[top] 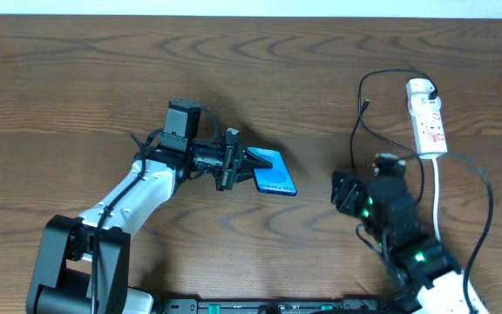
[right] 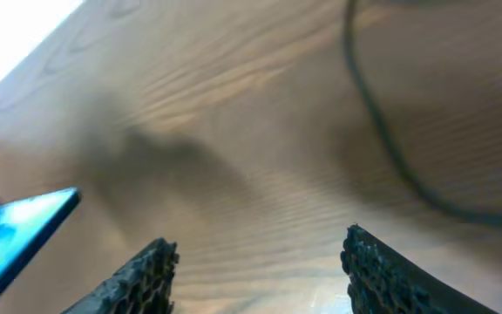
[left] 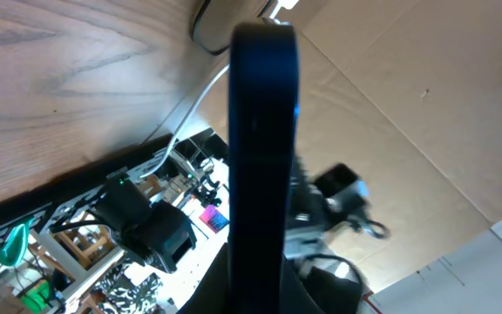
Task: Plug charger to phone and switch on socket
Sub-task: 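Move the right gripper to the power strip and grasp the black cable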
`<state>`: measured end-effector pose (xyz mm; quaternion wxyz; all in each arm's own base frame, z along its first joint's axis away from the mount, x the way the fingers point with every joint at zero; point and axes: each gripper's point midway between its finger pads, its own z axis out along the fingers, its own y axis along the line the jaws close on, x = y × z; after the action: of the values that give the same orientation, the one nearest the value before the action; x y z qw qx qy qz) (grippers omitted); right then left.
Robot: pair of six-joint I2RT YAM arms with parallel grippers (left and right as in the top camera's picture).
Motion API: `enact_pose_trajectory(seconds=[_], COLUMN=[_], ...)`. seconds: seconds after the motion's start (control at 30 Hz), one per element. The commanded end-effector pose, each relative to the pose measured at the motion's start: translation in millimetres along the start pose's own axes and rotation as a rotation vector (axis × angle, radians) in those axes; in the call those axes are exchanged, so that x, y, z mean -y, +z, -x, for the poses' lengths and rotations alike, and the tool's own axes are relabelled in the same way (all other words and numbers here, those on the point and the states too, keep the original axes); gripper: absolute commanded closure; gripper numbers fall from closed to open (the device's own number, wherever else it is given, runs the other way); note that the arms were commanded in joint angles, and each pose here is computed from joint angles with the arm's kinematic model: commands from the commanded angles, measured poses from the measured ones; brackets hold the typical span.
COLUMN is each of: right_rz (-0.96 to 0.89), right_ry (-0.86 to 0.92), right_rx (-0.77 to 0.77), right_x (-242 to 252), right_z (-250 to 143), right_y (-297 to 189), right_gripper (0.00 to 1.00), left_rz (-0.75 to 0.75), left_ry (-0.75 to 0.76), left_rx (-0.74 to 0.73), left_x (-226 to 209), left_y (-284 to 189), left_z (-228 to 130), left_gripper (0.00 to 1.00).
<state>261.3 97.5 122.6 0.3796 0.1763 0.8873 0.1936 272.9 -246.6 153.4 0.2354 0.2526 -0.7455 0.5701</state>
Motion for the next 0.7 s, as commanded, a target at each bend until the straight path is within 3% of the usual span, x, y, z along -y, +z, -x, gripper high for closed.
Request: enact_pose_trajectory(seconds=[0.0,0.3,0.67], right_rz=[-0.177,-0.408,-0.573], right_ry=[-0.06,-0.065,-0.029], right_rx=[0.069,-0.116,-0.212], right_x=[-6,-6,42], right_z=[52,79,73], right_y=[-5,50,137], right_gripper=[0.38,0.39,0.41], left_rz=[-0.017,-0.017,-0.017], left_ry=[0.05,0.05,0.05], left_rx=[-0.024,-0.023,-0.023], left_x=[12,11,11], left_y=[-3,-3,-3], left_z=[-6,-6,-6], left_gripper=[0.93,0.93,0.92])
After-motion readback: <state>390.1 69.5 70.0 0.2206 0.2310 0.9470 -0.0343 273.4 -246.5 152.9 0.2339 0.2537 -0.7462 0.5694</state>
